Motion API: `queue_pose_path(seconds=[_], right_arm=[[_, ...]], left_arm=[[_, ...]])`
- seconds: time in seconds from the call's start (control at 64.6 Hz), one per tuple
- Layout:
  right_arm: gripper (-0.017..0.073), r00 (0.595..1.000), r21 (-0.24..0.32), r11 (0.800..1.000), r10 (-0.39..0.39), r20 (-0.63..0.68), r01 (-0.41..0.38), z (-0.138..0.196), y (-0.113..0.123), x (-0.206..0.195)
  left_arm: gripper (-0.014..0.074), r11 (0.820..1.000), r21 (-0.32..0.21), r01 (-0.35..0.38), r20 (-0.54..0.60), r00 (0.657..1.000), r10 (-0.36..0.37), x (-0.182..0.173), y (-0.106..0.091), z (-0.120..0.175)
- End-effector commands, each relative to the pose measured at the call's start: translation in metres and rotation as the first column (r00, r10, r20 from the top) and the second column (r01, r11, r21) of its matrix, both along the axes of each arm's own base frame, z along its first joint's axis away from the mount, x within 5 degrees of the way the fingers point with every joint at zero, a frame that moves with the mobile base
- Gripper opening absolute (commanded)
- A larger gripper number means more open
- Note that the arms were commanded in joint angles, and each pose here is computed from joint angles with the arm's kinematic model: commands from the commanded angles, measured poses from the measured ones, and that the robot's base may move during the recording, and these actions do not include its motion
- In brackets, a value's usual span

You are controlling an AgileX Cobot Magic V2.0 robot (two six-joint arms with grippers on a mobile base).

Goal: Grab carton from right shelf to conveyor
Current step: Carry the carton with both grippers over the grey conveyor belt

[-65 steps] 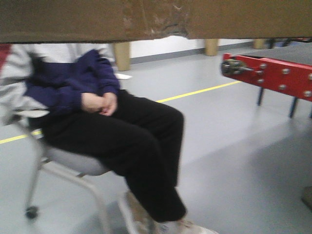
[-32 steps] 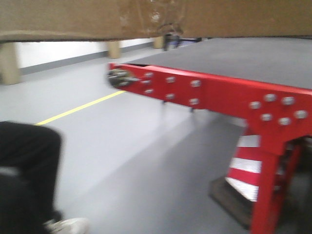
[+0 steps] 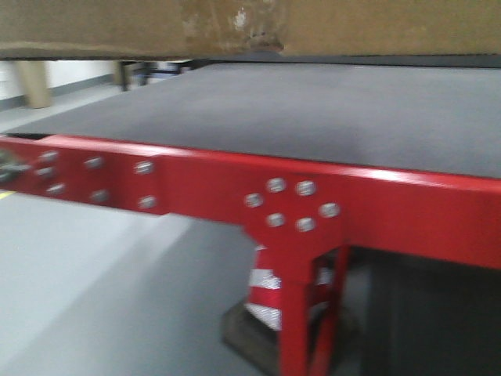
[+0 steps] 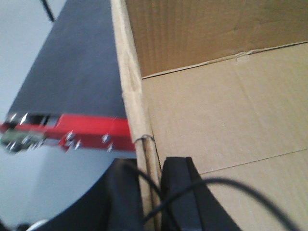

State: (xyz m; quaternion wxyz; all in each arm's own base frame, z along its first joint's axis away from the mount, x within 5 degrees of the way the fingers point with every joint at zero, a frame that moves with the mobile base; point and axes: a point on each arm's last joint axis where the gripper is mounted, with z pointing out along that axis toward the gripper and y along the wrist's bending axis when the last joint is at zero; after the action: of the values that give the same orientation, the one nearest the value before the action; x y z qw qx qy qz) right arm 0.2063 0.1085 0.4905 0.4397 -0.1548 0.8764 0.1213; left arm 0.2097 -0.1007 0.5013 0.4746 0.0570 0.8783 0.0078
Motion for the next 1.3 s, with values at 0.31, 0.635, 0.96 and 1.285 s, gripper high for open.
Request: queue_pose_path(seconds=[0.31,0.635,0.96,1.285], right_arm=[[-0.007,0.997,0.057,0.998,0.032,0.066,-0.036,0.0102,0.0027,-0.0045],[-0.007,0.997,0.057,0.998,0.032,0.066,-0.036,0.0102,0.0027,-0.0045],[-0.007,0.997,0.057,0.998,0.032,0.066,-0.036,0.0102,0.0027,-0.0045],[-0.007,0.997,0.057,0.998,0.032,0.066,-0.036,0.0102,0.0027,-0.0045]], left_arm=[[-0.0009,1.0,0.011,0.018,0.048,0.999,-0.018,0.0,-0.0011,0.0046],[-0.0009,1.0,0.011,0.018,0.048,0.999,-0.018,0.0,-0.0011,0.0046],[-0.0009,1.0,0.011,0.018,0.048,0.999,-0.018,0.0,-0.0011,0.0046],[-0.0009,1.0,0.011,0.018,0.048,0.999,-0.018,0.0,-0.0011,0.0046]])
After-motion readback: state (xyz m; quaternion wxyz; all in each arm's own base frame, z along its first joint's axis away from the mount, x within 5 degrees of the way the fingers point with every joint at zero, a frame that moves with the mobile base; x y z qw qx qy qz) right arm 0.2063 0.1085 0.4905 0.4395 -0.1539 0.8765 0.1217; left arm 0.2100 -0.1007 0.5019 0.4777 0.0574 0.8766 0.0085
